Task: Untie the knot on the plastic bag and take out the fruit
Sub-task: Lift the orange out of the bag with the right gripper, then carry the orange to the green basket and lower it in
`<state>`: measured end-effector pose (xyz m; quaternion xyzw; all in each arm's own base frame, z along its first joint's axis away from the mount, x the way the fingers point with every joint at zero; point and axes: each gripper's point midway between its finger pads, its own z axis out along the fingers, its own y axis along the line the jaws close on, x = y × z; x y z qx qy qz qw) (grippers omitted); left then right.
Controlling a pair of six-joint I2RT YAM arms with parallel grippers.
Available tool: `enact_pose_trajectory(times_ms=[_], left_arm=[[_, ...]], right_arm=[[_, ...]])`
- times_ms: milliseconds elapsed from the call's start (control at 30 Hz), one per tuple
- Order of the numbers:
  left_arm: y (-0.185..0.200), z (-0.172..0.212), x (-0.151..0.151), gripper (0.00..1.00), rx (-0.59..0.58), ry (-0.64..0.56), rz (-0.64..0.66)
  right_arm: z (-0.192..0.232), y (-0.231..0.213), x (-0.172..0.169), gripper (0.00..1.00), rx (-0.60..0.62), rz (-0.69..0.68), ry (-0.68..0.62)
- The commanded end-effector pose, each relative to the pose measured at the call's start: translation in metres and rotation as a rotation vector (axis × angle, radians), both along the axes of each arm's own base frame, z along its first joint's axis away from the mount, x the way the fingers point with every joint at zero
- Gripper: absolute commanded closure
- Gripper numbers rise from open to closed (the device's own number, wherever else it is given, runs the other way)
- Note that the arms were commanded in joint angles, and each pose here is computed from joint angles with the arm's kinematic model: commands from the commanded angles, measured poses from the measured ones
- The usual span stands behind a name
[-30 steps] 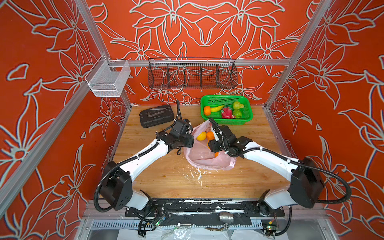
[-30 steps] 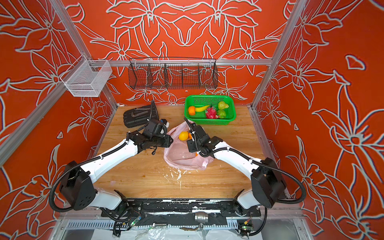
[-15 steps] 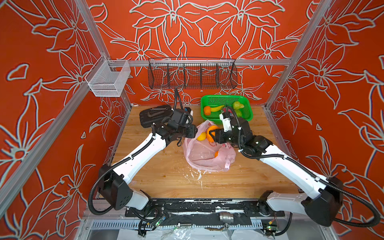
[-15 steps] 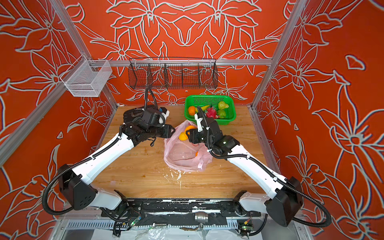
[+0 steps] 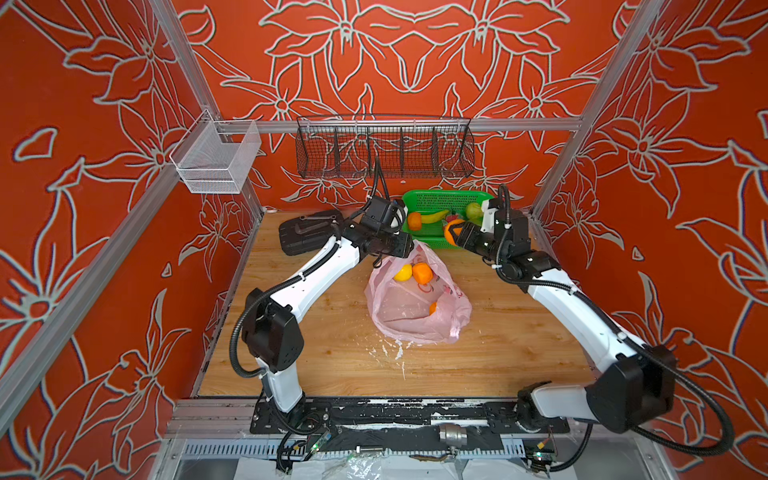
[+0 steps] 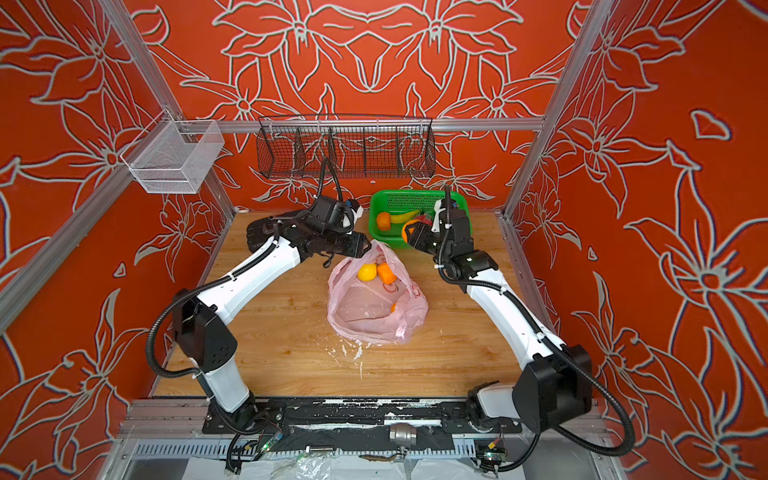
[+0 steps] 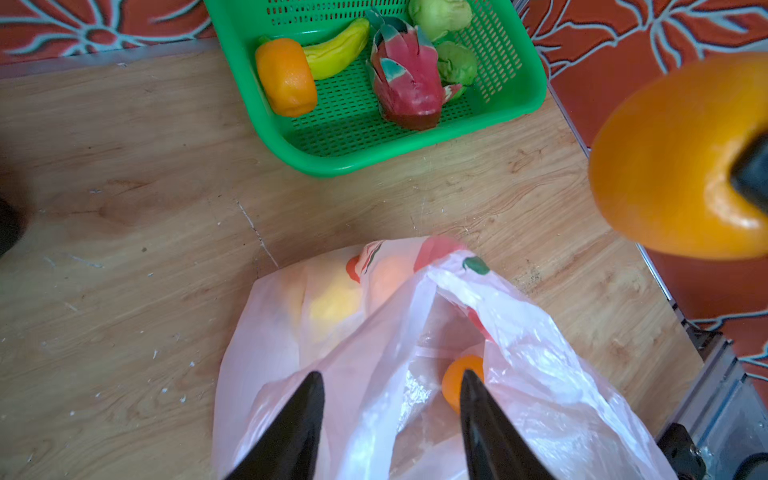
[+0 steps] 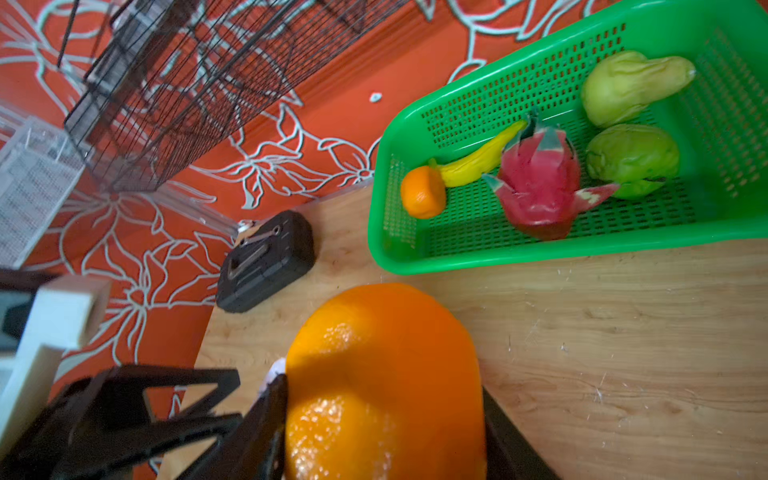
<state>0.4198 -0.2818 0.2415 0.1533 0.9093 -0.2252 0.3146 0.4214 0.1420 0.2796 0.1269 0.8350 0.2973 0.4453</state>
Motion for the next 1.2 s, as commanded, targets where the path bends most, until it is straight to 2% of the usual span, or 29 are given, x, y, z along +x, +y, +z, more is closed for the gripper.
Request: enact_pose_trajectory(times_ms=[0,67,167,267,467,667,800,967,1167], left_arm=[[-0.008,-0.011,0.001,0.49,0.002,0.065,-0.051],[-0.008,-0.025,0.003,0.55,0.021,0.095,-0.039],[-0.005,-0.047,0.001,0.68,0.042,0.138,-0.029],[-0.006,-0.065,-0.004,0.8,0.035,0.176,-0.034],[-0.001,-0.094,-0.019,0.85,0.033,0.242,-0.014],[0.001,-0.096,-0.025,0.85,0.026,0.253,-0.004],[0.007,-0.09,-0.027,0.83,0.037,0.242,0.009],[0.011,-0.07,-0.032,0.72,0.017,0.208,0.015],[0.017,-0.046,-0.041,0.58,-0.009,0.162,0.022]], right_arm=[[0.012,-0.004,0.03,0.51,0.14,-0.023,-0.014],[0.005,-0.005,0.045,0.51,0.153,-0.033,-0.003],[-0.006,-0.006,0.069,0.51,0.165,-0.044,0.01],[-0.026,0.002,0.093,0.5,0.229,-0.04,0.049],[-0.063,0.021,0.144,0.51,0.347,-0.048,0.117],[-0.097,0.04,0.185,0.51,0.291,-0.051,0.161],[-0.118,0.044,0.207,0.51,0.281,-0.1,0.167],[-0.143,0.031,0.241,0.49,0.187,-0.193,0.17],[-0.16,0.048,0.275,0.46,0.247,-0.178,0.186]])
